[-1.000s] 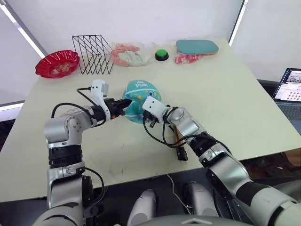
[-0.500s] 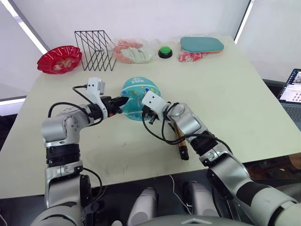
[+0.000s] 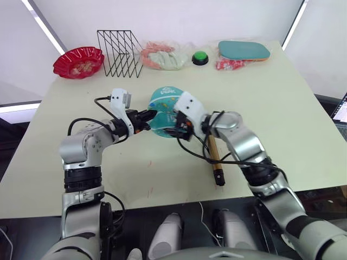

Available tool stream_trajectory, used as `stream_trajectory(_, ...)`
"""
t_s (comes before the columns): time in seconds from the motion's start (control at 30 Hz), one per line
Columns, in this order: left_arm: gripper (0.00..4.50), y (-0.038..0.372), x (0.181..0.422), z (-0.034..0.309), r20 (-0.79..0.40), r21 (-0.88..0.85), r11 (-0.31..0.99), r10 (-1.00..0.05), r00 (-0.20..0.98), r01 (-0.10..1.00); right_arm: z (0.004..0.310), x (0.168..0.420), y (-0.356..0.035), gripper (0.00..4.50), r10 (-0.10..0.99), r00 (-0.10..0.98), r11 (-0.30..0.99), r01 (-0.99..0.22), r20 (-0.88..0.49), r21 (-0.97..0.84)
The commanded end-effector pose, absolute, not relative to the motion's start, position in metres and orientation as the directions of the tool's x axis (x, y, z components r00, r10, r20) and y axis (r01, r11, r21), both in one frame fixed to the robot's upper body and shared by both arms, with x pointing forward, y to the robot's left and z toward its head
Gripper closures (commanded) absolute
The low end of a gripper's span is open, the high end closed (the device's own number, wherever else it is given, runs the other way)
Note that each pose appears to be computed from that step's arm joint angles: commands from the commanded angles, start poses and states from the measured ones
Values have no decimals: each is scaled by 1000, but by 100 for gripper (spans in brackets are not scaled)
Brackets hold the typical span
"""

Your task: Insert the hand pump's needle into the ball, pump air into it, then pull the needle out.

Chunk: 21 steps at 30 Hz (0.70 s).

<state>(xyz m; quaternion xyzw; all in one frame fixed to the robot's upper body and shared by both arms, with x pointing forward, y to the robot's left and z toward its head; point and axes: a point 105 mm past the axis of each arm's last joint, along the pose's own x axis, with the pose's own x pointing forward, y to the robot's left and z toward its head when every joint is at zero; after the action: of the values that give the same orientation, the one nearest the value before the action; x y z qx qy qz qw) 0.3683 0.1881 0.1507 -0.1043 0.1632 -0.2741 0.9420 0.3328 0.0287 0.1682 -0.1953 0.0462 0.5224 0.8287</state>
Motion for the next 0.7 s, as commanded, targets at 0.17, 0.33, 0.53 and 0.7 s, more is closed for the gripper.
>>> stream_trajectory(0.17, 450, 180, 363, 127, -334, -312, 835, -542, 771, 453, 185, 297, -17, 55, 872, 439, 356, -872, -216, -336)
stream_trajectory(0.33, 450, 181, 360, 133, -316, -288, 835, -546, 776, 469, 188, 277, -67, 55, 856, 485, 418, -853, -180, -311)
stream_trajectory(0.53, 332, 187, 355, 143, -278, -268, 840, -536, 797, 472, 194, 260, -99, 46, 838, 531, 483, -829, -127, -281)
stream_trajectory(0.7, 90, 197, 348, 161, -228, -282, 835, -537, 812, 473, 194, 245, -120, 23, 830, 546, 509, -825, -113, -247)
